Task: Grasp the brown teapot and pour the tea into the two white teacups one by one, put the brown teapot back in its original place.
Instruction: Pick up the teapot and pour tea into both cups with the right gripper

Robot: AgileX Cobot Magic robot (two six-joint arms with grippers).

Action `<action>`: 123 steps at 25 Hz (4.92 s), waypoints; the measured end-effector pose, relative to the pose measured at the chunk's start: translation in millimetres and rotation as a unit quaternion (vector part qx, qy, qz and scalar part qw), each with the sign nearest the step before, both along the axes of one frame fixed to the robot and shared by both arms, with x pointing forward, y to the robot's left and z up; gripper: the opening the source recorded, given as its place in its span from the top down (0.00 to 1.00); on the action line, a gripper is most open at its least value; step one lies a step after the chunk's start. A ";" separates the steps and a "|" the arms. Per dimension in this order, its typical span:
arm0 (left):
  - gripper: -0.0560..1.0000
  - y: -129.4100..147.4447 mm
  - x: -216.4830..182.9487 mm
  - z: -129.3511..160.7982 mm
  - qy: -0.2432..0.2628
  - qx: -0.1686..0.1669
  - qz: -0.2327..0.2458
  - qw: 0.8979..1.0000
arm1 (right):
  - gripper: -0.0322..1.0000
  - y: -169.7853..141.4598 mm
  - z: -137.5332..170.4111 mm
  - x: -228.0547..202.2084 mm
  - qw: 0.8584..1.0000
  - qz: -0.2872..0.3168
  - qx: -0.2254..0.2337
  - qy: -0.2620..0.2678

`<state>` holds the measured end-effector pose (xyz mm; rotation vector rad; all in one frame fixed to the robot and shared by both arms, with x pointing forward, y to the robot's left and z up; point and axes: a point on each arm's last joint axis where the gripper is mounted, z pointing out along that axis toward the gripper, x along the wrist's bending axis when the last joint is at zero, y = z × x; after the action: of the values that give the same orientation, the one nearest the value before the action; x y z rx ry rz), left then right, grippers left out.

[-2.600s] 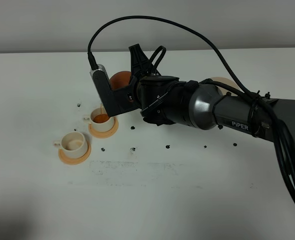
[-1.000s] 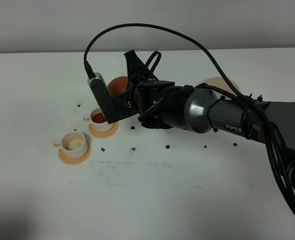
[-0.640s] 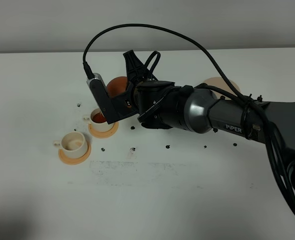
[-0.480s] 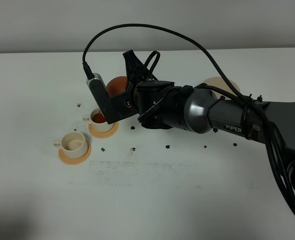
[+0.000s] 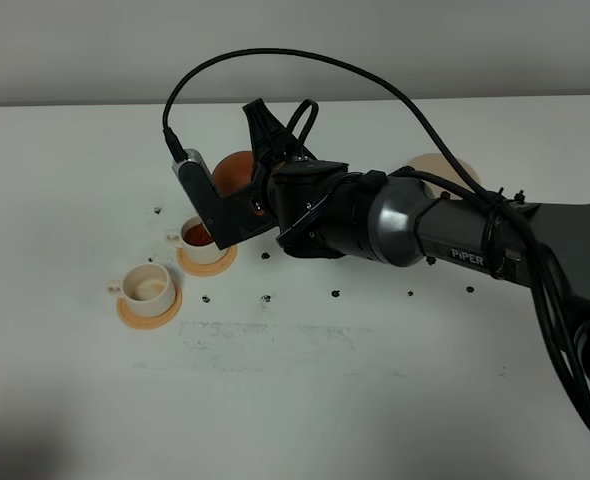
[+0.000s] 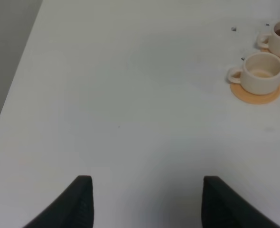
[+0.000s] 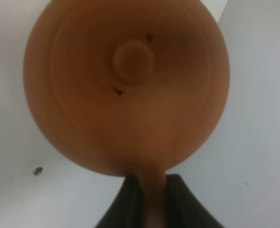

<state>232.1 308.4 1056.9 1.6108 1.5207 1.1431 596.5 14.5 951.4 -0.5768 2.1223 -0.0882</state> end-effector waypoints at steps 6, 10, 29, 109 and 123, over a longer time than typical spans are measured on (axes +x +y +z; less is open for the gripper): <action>0.47 0.0 0.0 0.0 0.000 0.000 0.000 1.000 | 0.88 0.1 0.7 0.5 1.000 0.005 -0.006 -0.006; 0.47 0.0 0.0 0.0 0.000 0.000 0.000 1.000 | 0.88 0.1 1.0 0.7 1.000 0.007 -0.009 -0.008; 0.47 0.0 0.0 0.0 0.000 0.000 0.000 1.000 | 0.88 0.9 0.4 0.1 1.000 0.008 -0.002 -0.003; 0.47 -0.1 0.0 0.0 0.000 0.000 0.000 1.000 | 0.88 -19.1 64.2 -38.9 0.804 -0.315 0.412 0.291; 0.47 -0.1 0.0 0.0 0.000 0.000 0.000 1.000 | 0.88 15.5 31.8 -101.5 0.872 -0.238 0.321 0.283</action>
<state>232.1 308.3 1056.9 1.6105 1.5203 1.1420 494.9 30.0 983.2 0.3767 2.6154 0.5628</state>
